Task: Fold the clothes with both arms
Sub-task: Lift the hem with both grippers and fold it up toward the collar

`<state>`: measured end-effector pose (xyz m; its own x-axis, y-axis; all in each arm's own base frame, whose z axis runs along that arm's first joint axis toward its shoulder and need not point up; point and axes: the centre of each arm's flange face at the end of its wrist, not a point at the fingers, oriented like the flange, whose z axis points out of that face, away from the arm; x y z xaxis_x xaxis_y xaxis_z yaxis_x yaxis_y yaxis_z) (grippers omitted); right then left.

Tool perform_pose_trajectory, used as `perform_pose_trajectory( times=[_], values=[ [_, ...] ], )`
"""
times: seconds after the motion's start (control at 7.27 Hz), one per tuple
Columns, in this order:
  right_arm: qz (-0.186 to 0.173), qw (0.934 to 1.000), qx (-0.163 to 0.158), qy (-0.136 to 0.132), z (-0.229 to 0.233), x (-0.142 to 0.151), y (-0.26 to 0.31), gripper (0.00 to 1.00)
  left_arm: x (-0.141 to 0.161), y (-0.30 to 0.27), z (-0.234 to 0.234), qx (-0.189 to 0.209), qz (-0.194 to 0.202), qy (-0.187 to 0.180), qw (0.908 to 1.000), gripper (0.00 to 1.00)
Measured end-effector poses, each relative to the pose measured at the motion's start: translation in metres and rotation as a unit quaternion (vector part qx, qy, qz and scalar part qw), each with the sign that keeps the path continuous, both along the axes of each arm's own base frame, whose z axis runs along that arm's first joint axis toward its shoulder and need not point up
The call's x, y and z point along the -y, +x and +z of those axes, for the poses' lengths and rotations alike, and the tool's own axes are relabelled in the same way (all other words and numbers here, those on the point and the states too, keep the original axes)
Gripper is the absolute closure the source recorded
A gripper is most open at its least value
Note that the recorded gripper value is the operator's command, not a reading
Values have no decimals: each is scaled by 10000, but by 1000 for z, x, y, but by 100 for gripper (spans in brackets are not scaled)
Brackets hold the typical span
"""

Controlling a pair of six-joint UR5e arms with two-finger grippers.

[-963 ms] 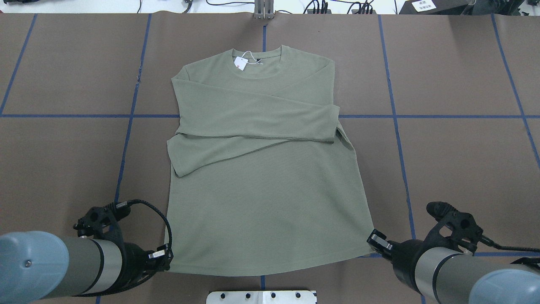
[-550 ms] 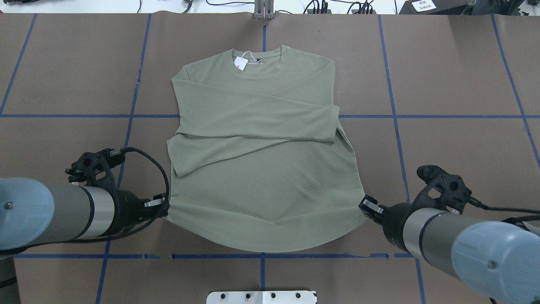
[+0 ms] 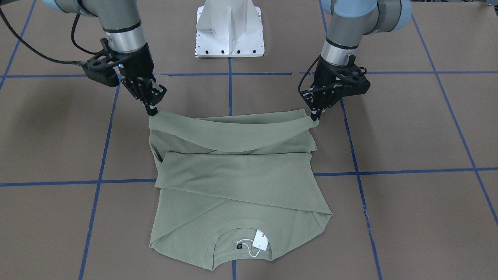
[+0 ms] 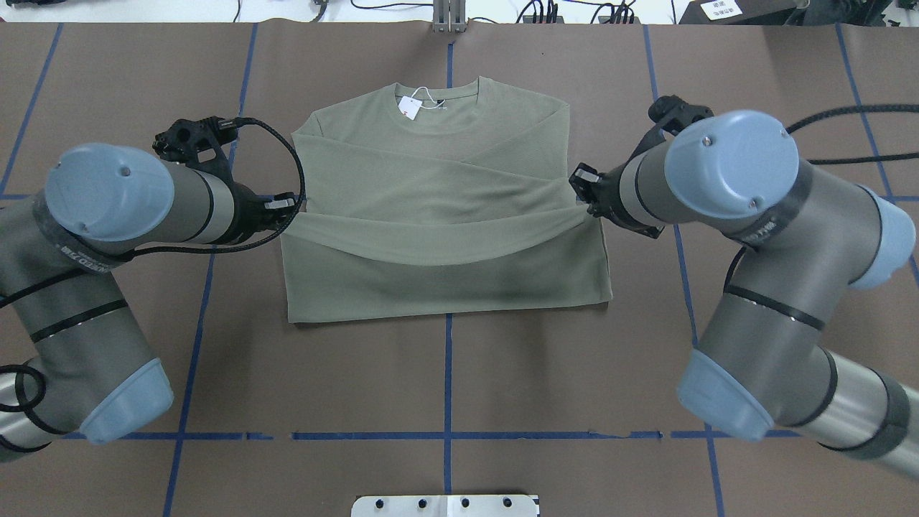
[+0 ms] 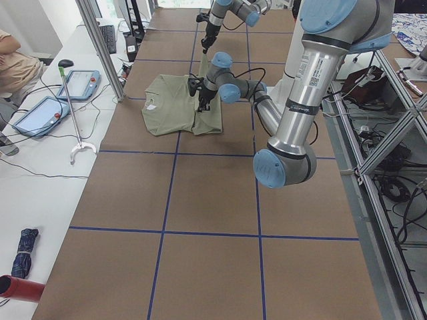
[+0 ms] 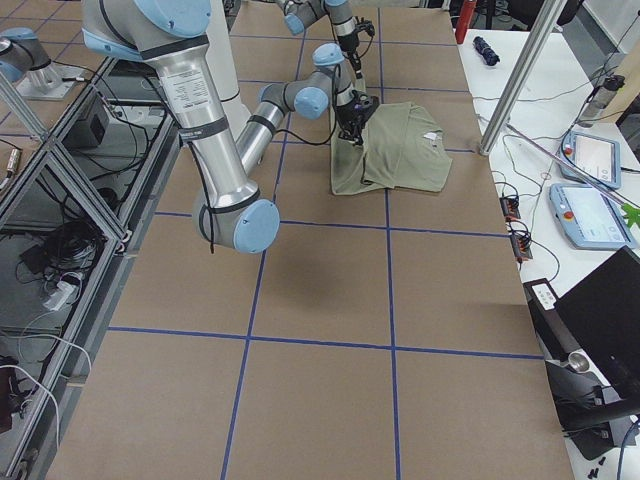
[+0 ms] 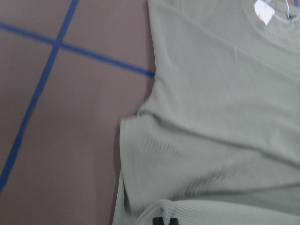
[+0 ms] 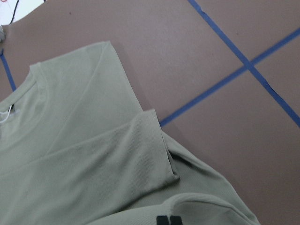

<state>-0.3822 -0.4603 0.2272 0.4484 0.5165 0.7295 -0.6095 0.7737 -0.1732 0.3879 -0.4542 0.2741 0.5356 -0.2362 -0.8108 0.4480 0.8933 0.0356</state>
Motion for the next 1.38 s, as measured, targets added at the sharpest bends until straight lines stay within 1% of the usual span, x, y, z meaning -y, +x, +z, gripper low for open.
perform_pose_trajectory(
  times=[0.14, 0.28, 0.55, 0.69, 0.83, 0.96, 1.24, 1.38],
  values=[
    [54, 9997, -219, 3, 3, 42, -4, 100, 31, -1, 9, 18, -131, 125, 9998, 100],
    [95, 9993, -366, -4, 6, 81, -18, 100, 61, 6, 23, -16, -232, 255, 9994, 100],
    [275, 9989, -384, 53, 28, 156, -44, 100, 117, 25, 52, -140, -427, 449, 9980, 100],
    [365, 9985, -389, 75, 41, 187, -51, 100, 144, 34, 65, -132, -511, 513, 9973, 100],
    [393, 9982, -456, 75, 52, 207, -57, 100, 164, 35, 80, -80, -566, 616, 9965, 100],
    [383, 9979, -516, 103, 63, 220, -63, 100, 179, 33, 92, -13, -594, 734, 9955, 100],
    [384, 9976, -559, 130, 80, 234, -69, 100, 195, 40, 97, 44, -599, 811, 9949, 100],
    [386, 9976, -557, 138, 80, 237, -70, 100, 200, 44, 95, 53, -596, 815, 9949, 92]
  ],
)
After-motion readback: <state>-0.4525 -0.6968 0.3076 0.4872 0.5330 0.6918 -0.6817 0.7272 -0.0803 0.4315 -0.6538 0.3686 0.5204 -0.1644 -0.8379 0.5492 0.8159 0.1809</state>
